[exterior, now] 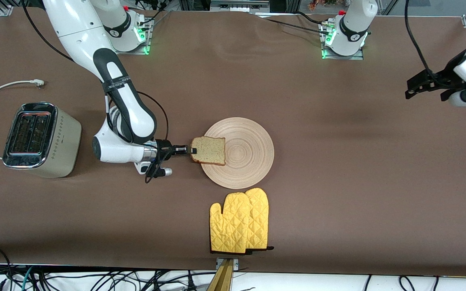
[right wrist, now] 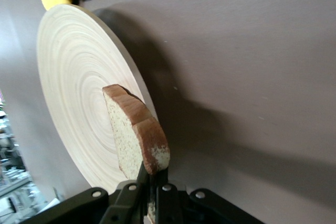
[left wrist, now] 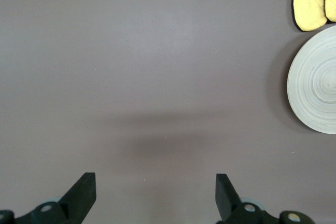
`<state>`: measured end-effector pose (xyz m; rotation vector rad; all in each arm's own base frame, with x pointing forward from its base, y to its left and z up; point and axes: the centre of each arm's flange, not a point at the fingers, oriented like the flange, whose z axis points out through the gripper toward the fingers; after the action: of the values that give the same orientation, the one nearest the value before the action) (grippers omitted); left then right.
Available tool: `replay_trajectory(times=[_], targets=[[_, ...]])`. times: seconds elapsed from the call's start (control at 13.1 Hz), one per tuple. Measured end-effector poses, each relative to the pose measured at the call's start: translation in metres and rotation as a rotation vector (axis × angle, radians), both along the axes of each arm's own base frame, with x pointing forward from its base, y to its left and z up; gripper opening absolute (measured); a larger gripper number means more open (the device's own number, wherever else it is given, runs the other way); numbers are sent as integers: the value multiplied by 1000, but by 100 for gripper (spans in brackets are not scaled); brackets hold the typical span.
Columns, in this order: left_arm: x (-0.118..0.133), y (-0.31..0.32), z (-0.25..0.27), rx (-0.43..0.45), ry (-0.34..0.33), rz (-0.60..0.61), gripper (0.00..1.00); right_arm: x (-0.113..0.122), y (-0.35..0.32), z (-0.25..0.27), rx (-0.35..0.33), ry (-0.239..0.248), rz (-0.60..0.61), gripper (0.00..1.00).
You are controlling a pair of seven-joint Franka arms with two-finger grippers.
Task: Move plate and put bread in toaster
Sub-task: 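Carry the bread slice to the toaster with the right gripper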
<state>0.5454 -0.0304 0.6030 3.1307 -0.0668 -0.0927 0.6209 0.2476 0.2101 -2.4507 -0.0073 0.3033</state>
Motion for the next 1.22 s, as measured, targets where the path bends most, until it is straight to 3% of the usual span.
replay_trajectory(times=[0.3, 0.53, 0.68, 0.84, 1.22], targets=[[9, -4, -17, 7, 15, -8, 100, 32, -73, 100, -204, 55, 96, 7], [13, 4, -23, 7, 19, 6, 100, 44, -163, 158, -329, 114, 88, 7], [12, 0, -23, 7, 21, 0, 100, 43, -217, 184, -437, 144, 91, 7], [12, -2, -23, 6, 21, -5, 100, 39, -263, 207, -523, 143, 90, 7], [13, 4, -19, 6, 11, 6, 100, 8, -352, 261, -670, 196, 60, 7]])
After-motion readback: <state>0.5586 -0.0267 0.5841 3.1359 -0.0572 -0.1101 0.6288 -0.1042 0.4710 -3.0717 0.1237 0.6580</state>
